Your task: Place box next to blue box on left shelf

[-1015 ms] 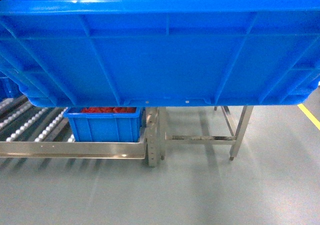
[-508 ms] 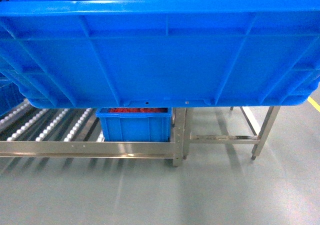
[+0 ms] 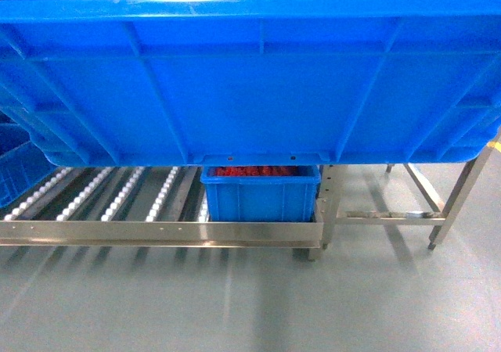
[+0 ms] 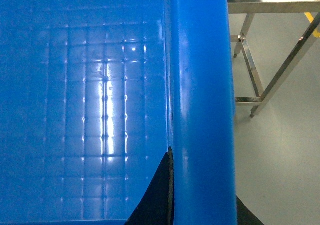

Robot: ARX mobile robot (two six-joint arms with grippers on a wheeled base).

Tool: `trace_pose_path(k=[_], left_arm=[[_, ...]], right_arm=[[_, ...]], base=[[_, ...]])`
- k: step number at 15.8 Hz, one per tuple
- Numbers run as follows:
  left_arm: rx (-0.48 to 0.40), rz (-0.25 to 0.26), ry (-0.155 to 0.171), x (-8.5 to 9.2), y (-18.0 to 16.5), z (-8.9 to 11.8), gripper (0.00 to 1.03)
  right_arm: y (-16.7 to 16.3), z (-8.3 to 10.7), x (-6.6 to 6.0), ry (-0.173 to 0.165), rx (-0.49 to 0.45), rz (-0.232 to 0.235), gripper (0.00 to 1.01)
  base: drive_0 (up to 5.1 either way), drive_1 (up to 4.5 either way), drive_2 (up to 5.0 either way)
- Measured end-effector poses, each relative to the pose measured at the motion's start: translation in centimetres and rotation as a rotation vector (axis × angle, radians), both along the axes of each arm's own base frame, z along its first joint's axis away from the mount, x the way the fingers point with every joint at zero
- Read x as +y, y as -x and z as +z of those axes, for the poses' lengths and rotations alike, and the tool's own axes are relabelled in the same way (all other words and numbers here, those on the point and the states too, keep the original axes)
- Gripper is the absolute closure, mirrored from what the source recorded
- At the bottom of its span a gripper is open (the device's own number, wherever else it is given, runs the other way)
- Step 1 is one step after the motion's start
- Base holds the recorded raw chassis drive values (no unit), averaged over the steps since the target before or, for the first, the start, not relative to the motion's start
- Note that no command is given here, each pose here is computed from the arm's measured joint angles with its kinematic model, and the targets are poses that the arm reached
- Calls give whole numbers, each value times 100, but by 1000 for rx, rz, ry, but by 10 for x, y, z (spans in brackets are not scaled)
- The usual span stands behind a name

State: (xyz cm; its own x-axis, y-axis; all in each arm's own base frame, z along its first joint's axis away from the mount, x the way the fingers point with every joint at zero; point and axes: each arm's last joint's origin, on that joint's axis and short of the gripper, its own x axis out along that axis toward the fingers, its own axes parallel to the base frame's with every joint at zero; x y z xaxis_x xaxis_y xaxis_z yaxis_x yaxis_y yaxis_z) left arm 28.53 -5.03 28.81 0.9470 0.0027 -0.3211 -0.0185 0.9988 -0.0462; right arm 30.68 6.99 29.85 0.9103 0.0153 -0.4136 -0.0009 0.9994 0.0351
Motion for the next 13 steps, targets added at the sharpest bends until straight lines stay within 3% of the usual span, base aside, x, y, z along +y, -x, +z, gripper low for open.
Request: trace_pose_path(k=[13], left_arm=[[0,0,0,0,0,0,95]], right_arm=[[0,0,0,0,1,1,93]], base=[[-501,245,245]])
